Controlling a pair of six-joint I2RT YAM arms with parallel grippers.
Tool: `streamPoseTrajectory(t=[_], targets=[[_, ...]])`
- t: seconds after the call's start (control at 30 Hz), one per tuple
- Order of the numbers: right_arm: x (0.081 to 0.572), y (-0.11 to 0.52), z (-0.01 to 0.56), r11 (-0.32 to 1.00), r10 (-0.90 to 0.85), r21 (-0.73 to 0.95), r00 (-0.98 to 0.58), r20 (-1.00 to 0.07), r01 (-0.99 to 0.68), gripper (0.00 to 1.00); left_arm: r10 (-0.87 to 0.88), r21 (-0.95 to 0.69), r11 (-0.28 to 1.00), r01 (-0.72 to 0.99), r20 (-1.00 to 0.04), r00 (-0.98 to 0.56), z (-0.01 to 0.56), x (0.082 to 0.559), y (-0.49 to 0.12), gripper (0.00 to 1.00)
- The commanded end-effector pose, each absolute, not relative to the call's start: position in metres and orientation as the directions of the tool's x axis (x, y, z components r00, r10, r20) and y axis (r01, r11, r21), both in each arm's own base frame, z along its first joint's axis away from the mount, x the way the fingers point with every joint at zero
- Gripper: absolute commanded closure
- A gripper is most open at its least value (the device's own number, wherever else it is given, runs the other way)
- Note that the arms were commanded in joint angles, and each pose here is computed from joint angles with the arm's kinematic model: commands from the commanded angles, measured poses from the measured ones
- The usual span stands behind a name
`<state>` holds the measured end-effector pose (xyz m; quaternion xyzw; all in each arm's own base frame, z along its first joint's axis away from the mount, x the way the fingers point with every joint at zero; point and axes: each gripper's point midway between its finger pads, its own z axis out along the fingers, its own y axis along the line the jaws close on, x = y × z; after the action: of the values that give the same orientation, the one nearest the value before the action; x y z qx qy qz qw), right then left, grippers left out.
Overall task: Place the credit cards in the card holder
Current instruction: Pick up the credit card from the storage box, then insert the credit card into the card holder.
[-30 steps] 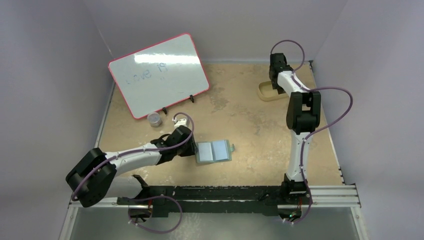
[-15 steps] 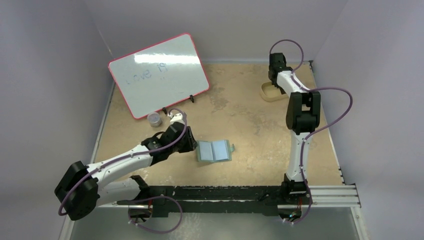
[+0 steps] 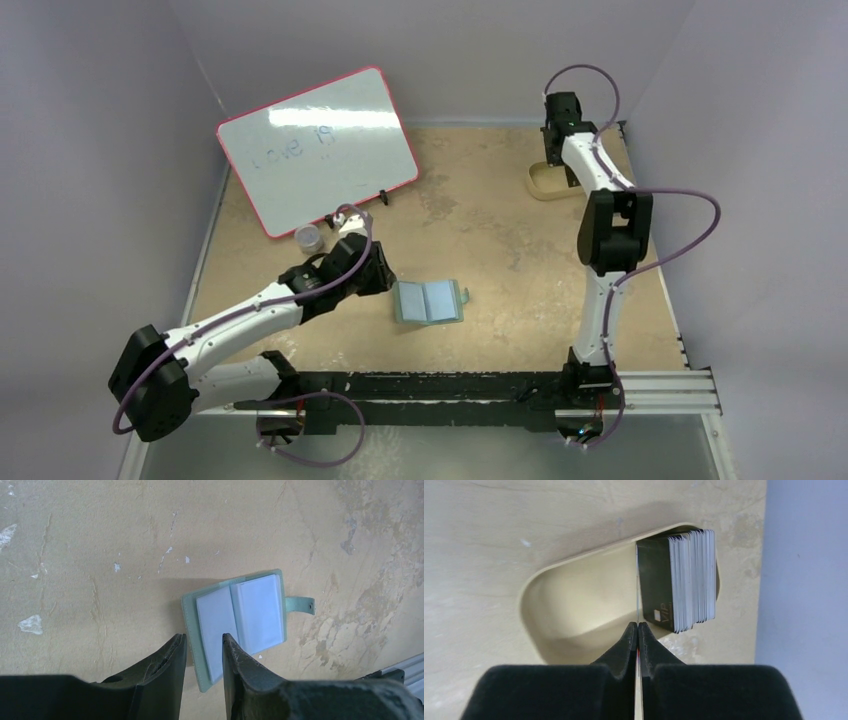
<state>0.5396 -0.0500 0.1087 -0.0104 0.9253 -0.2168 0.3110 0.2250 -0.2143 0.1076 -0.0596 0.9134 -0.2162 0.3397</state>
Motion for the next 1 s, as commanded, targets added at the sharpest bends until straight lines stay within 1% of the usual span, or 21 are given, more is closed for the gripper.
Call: streamPoseTrajectory(t=[0.0,0.07,0.17,0.3,0.43,0.53,0.7,0.83,0.97], targets=[[0.536,-0.006,0.167,0.978,-0.093,-0.197,-0.721,-0.687,0.062,1.0,-0.25,-0.427,0.902,0.055,-0.624,-0.741,0.122,0.232,-0.214,0.69],[0.527,0.016,0.182,0.994,-0.072,-0.105,-0.696,-0.714,0.005,1.0,-0.247,-0.429,0.901,0.055,-0.614,-0.75,0.118,0.23,-0.215,0.69],[0.502,0.043,0.182,0.998,-0.039,0.007,-0.68,-0.732,-0.064,1.0,-0.235,-0.445,0.894,0.062,-0.58,-0.78,0.107,0.225,-0.222,0.69],[0.464,0.079,0.189,0.971,0.038,0.182,-0.655,-0.754,-0.154,1.0,-0.226,-0.461,0.886,0.058,-0.535,-0.814,0.092,0.218,-0.228,0.69],[0.424,0.128,0.195,0.887,0.12,0.372,-0.64,-0.759,-0.275,1.0,-0.218,-0.4,0.916,0.019,-0.538,-0.814,0.083,0.219,-0.216,0.61],[0.399,0.157,0.19,0.847,0.151,0.433,-0.64,-0.753,-0.309,1.0,-0.213,-0.401,0.916,0.024,-0.537,-0.816,0.082,0.218,-0.216,0.56],[0.357,0.211,0.189,0.75,0.175,0.535,-0.664,-0.727,-0.389,1.0,-0.202,-0.42,0.906,0.041,-0.517,-0.832,0.081,0.214,-0.221,0.55],[0.319,0.243,0.181,0.668,0.194,0.617,-0.703,-0.684,-0.416,1.0,-0.201,-0.432,0.901,0.042,-0.502,-0.841,0.077,0.21,-0.223,0.58],[0.286,0.263,0.173,0.607,0.206,0.678,-0.741,-0.639,-0.416,1.0,-0.216,-0.446,0.895,0.026,-0.483,-0.849,0.067,0.207,-0.223,0.63]])
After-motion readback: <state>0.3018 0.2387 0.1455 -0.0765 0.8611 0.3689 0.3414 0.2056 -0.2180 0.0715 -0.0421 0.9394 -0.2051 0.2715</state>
